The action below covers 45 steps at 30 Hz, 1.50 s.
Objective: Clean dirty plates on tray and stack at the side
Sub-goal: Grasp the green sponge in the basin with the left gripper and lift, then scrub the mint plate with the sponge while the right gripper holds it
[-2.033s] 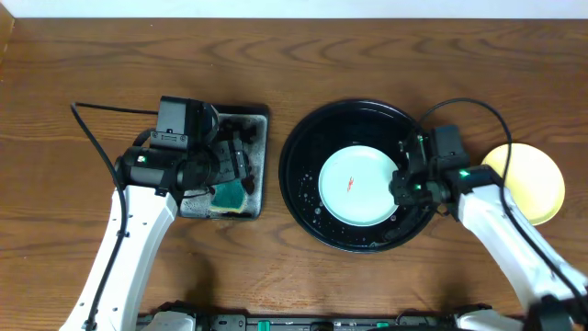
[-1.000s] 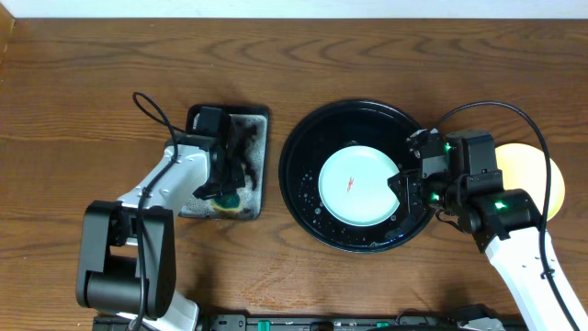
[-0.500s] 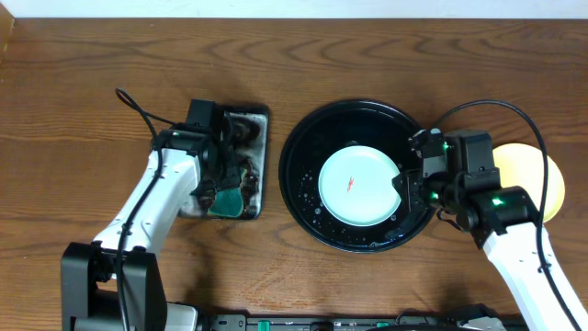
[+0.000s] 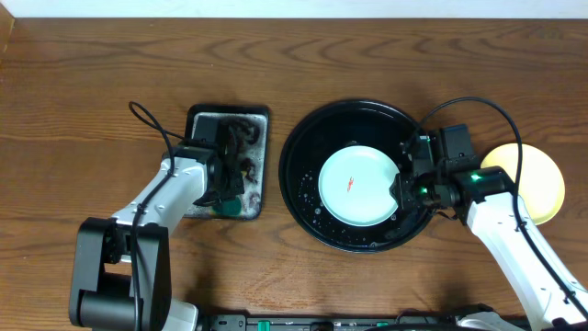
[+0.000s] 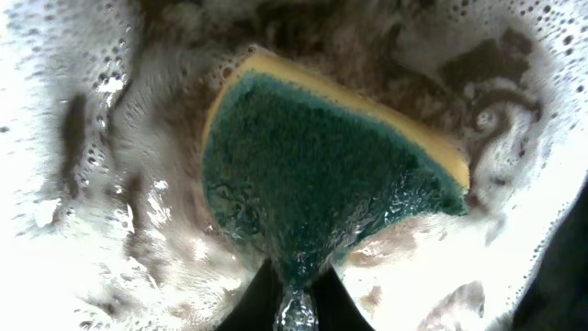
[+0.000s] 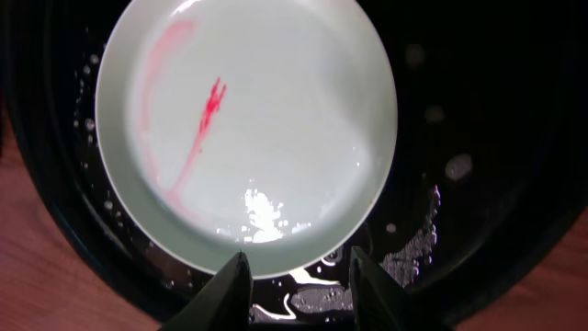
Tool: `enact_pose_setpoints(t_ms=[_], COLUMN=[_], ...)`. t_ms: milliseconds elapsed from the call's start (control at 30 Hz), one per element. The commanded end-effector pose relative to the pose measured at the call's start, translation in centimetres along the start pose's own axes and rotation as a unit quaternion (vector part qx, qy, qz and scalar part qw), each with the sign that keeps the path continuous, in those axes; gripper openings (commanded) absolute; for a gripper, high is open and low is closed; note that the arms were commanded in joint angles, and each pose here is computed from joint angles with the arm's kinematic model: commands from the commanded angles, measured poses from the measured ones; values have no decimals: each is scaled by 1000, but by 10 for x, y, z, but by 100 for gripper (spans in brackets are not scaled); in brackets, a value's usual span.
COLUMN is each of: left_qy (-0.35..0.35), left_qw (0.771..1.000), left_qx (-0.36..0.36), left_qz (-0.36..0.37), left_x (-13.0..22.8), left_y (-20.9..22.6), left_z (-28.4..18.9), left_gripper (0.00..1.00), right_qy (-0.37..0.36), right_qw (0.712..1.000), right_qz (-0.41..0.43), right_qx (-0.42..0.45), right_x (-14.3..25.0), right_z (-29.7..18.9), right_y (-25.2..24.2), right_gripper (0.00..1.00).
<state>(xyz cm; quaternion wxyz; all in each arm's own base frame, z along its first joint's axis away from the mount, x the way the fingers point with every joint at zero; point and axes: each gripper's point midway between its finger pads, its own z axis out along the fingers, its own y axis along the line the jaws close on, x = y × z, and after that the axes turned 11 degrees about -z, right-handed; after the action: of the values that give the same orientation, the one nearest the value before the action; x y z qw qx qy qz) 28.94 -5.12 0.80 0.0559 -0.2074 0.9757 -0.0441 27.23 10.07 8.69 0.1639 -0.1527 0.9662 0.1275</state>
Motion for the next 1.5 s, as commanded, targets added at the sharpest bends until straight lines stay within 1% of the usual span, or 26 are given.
enact_pose_setpoints(t_ms=[0,100,167,300,433,533,567,633,700,767,900,1000,1133,1267,1333,1433,1467], left_qy=[16,1,-9,-17,-27,-29,-28,-25,-24,-22,-29,-30,-14,5,14,26,28], left_qw=[1000,1000,1000,996,988,981,976,973,969,966,961,958,958,959,960,963,963], left_qx=[-11,-1,12,82,137,164,173,182,192,201,226,244,252,252,249,243,242], left_qz=[2,3,6,33,64,102,127,141,156,158,157,149,138,132,125,115,115], left_x=[5,-8,-15,-20,-14,1,14,25,36,44,51,56,69,82,87,93,95], left_y=[3,-6,-15,-46,-78,-103,-120,-136,-151,-163,-185,-203,-227,-249,-257,-264,-266], left_z=[-7,-35,-57,-99,-127,-135,-135,-134,-133,-134,-136,-133,-115,-87,-71,-52,-46], left_gripper=[7,7,7,7,7,7,7,7,7,8,7,7,7,7,7,7,7], right_qy=[-4,-5,-1,26,64,80,82,78,72,62,23,-4,4,32,47,52,49], right_qw=[1000,1000,1000,998,996,996,996,996,996,997,999,999,998,997,996,997,997], right_qz=[13,23,20,28,32,36,37,36,35,23,15,34,54,58,60,62,63], right_qx=[4,6,-11,-40,-43,-36,-26,-24,-33,-31,-22,-4,40,39,35,6,-5], right_x=[-6,-10,-11,-4,10,16,16,14,12,7,-7,-15,-8,2,7,8,6], right_z=[5,13,22,41,63,74,78,80,78,73,50,31,26,40,49,58,60], right_y=[-7,-16,-18,-21,-26,-31,-36,-37,-34,-34,-34,-41,-60,-63,-63,-55,-52], right_gripper=[30,27,26,26,29,27,24,22,24,23,26,30,31,31,28,12,9])
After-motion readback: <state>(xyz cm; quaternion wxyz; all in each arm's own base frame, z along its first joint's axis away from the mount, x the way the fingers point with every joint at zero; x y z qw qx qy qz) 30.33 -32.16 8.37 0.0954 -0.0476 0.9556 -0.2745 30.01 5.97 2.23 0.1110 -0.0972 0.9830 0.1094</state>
